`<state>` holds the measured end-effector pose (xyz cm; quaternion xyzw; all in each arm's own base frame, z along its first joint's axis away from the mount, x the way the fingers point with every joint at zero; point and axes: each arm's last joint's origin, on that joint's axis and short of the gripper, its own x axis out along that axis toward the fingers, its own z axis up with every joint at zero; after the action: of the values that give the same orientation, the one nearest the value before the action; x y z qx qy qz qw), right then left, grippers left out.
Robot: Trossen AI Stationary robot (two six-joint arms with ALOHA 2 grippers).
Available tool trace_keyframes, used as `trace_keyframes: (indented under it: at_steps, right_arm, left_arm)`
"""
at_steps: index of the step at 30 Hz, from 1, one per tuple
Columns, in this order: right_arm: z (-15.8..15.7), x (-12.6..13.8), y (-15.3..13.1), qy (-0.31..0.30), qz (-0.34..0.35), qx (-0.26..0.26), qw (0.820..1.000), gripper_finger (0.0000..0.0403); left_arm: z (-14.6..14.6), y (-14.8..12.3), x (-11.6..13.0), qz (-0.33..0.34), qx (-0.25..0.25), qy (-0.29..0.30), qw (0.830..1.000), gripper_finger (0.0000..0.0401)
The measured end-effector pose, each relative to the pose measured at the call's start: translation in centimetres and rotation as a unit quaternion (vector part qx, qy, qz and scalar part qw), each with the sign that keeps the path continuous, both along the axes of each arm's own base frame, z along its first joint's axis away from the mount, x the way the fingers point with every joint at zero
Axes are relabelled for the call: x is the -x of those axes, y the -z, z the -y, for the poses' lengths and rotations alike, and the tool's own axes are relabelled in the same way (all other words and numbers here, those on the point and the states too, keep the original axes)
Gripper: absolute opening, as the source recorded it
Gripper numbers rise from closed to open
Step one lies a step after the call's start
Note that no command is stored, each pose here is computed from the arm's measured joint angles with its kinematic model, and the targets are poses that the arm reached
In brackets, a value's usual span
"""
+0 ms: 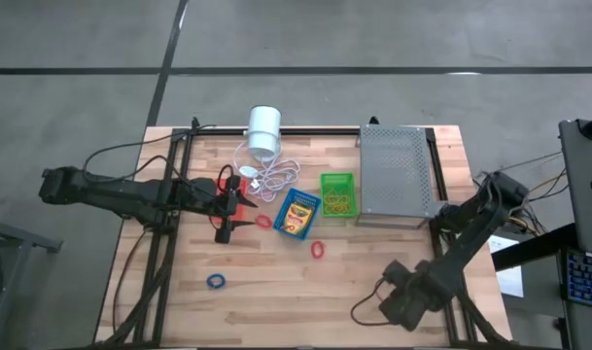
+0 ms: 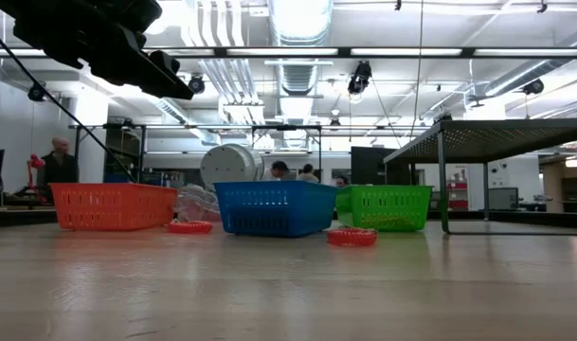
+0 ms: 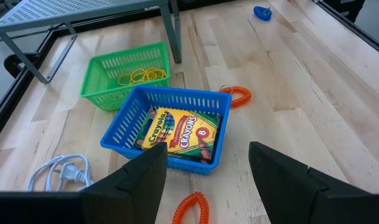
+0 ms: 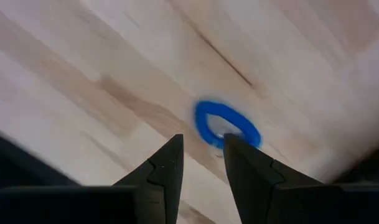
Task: Pick & Place Office Desk Supplies
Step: Put the blue spring keychain into the orange bin
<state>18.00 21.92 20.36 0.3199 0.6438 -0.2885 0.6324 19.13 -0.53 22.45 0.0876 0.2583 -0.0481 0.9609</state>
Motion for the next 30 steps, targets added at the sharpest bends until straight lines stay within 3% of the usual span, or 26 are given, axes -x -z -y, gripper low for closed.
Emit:
trace_keyframes:
  at_steps: [6, 14, 21, 30]
  right_arm:
    - [-1.1, 0.4, 1.0, -0.027, -0.061, 0.051, 0.996, 0.0111]
    - [-1.7, 1.8, 2.6, -0.054, -0.028, 0.040, 0.997, 0.0112]
    - [-0.7, 4.0, 4.5, -0.068, -0.025, 0.071, 0.995, 0.0112]
    - [0.2, 4.9, 6.1, -0.060, 0.008, 0.037, 0.997, 0.0111]
  left_arm:
    - [0.0, 0.0, 0.0, 0.000, 0.000, 0.000, 1.000, 0.0230]
    - [0.0, 0.0, 0.0, 0.000, 0.000, 0.000, 1.000, 0.0230]
    - [0.0, 0.0, 0.0, 0.000, 0.000, 0.000, 1.000, 0.0230]
    - [0.0, 0.0, 0.0, 0.000, 0.000, 0.000, 1.000, 0.0230]
